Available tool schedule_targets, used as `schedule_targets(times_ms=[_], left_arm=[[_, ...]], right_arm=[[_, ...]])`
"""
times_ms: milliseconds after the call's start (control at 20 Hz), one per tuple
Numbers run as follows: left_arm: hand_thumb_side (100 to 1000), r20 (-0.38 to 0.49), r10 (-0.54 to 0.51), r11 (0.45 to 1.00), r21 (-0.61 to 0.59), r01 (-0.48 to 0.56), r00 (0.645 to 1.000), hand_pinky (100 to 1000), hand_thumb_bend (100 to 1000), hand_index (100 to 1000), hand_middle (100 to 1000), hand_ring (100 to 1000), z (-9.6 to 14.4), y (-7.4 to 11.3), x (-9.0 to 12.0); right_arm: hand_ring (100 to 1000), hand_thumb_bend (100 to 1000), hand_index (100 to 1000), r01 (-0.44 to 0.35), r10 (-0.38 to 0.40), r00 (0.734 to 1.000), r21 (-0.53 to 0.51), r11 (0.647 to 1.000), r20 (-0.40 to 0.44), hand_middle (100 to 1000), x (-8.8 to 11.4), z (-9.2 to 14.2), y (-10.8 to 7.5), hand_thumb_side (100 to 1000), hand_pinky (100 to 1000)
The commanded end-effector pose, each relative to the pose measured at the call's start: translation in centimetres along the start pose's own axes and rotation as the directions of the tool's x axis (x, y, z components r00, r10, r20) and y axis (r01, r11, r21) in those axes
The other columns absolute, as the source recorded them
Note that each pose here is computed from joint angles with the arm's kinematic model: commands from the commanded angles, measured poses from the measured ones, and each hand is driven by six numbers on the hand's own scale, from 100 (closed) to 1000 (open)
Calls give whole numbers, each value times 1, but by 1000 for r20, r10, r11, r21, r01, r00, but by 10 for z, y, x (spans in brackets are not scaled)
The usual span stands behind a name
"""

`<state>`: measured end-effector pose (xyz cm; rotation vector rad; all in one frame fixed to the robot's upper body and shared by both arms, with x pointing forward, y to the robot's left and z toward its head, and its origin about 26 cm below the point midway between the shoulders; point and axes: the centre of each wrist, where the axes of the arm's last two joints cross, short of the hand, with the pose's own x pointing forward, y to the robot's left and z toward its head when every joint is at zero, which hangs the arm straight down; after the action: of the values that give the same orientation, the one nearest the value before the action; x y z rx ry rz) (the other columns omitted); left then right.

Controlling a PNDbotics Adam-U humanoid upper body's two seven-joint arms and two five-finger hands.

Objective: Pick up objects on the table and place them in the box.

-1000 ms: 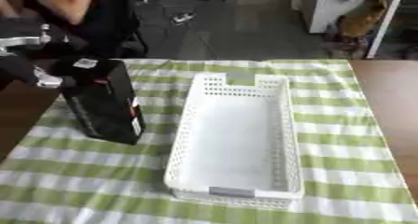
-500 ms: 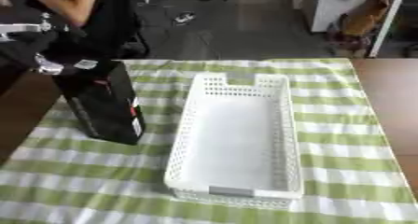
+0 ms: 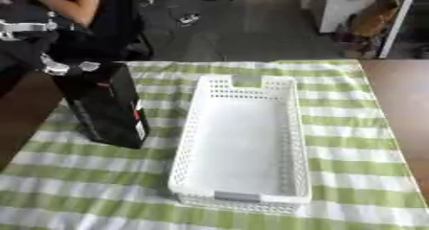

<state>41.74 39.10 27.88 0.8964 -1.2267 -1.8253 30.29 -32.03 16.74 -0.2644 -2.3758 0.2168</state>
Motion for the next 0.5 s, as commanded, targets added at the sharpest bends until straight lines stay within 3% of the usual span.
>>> schedule_targets(times_ms=[50, 500], left_arm=[[677, 7, -46, 999, -4, 46, 999, 952, 974, 1000, 830, 905, 1, 12, 0], [690, 30, -70, 995, -74, 72, 997, 954, 985, 1000, 828, 905, -12, 3, 4]], right_arm=[[820, 100, 980, -17, 17, 1000, 12, 1000, 22, 855, 6, -4, -4, 723, 774], [821, 100, 981, -15, 15, 1000, 12, 1000, 21, 855, 5, -4, -4, 722, 774]])
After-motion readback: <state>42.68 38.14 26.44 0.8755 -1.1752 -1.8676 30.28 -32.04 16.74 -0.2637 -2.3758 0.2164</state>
